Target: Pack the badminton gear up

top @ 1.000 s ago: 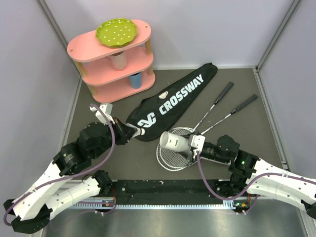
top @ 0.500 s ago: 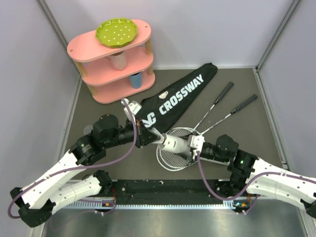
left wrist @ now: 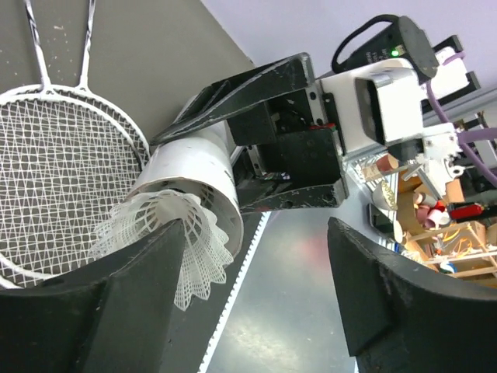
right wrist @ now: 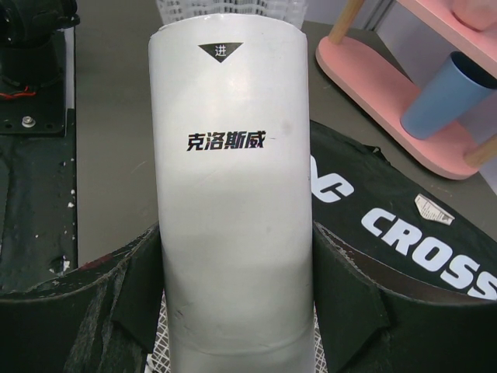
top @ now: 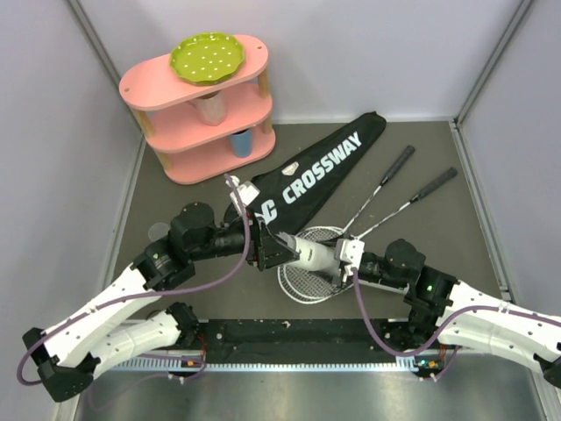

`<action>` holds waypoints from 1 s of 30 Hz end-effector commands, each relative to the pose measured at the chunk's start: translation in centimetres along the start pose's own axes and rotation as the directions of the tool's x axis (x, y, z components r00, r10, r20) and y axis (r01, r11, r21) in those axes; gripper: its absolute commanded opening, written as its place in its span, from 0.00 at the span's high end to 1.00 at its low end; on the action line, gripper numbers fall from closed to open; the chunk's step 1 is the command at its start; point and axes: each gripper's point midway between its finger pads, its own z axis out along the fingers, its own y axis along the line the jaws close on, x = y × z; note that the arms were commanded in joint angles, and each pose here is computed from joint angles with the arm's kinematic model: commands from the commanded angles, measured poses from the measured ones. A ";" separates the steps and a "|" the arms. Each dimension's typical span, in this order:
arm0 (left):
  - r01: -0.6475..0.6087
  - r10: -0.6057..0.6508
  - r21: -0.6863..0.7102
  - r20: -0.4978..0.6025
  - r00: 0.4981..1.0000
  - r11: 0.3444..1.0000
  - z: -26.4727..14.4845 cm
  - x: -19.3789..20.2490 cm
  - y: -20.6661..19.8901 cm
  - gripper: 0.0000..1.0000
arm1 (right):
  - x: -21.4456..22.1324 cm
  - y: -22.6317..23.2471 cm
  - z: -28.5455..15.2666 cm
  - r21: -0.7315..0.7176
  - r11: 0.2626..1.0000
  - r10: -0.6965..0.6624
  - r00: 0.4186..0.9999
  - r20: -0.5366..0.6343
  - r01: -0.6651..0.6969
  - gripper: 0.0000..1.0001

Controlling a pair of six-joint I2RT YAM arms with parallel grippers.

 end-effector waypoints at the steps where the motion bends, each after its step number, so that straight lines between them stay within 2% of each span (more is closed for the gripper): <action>1: -0.075 0.069 0.075 0.080 0.994 0.994 -1.3 -1.5 -2.1 0.18 | -3.7 -0.6 0.0 0.013 1.000 -0.013 0.994 0.112 0.012 0.84; 6: -0.045 0.040 0.121 0.045 0.998 0.992 -0.4 -0.8 -2.3 0.09 | -3.9 -0.6 0.0 0.012 1.000 -0.017 0.992 0.121 0.016 0.84; 10: 0.000 -0.003 0.173 0.015 1.000 0.985 1.4 -0.4 -2.1 0.10 | -4.3 -0.7 0.1 0.008 1.000 -0.015 0.992 0.129 0.015 0.85; 14: 0.081 -0.074 0.281 -0.035 0.997 0.956 3.1 0.4 -2.7 0.10 | -4.5 -0.7 0.0 0.005 1.000 -0.014 0.991 0.135 0.013 0.85; 18: 0.070 -0.065 0.296 -0.026 0.998 0.953 3.5 0.1 -2.8 0.10 | -4.3 -0.6 -0.1 0.009 1.000 -0.012 0.992 0.129 0.011 0.85; 22: -0.012 0.009 0.234 0.014 1.000 0.972 2.3 -0.9 -2.9 0.08 | -3.9 -0.7 -0.2 0.020 1.000 -0.020 0.993 0.120 0.018 0.85; 23: -0.016 0.017 0.162 0.001 1.000 0.987 2.1 -0.4 -1.6 0.06 | -3.7 -0.7 -0.2 0.025 0.999 -0.023 0.993 0.117 0.020 0.85; 26: -0.045 0.045 0.063 0.004 0.999 0.997 0.4 -0.4 -0.3 0.04 | -3.1 -0.8 -0.2 0.029 0.999 -0.030 0.994 0.105 0.027 0.85; 30: -0.043 0.052 -0.117 0.074 0.996 0.992 -2.5 -1.3 2.5 0.02 | -2.7 -0.7 -0.1 0.031 0.999 -0.037 0.995 0.095 0.034 0.85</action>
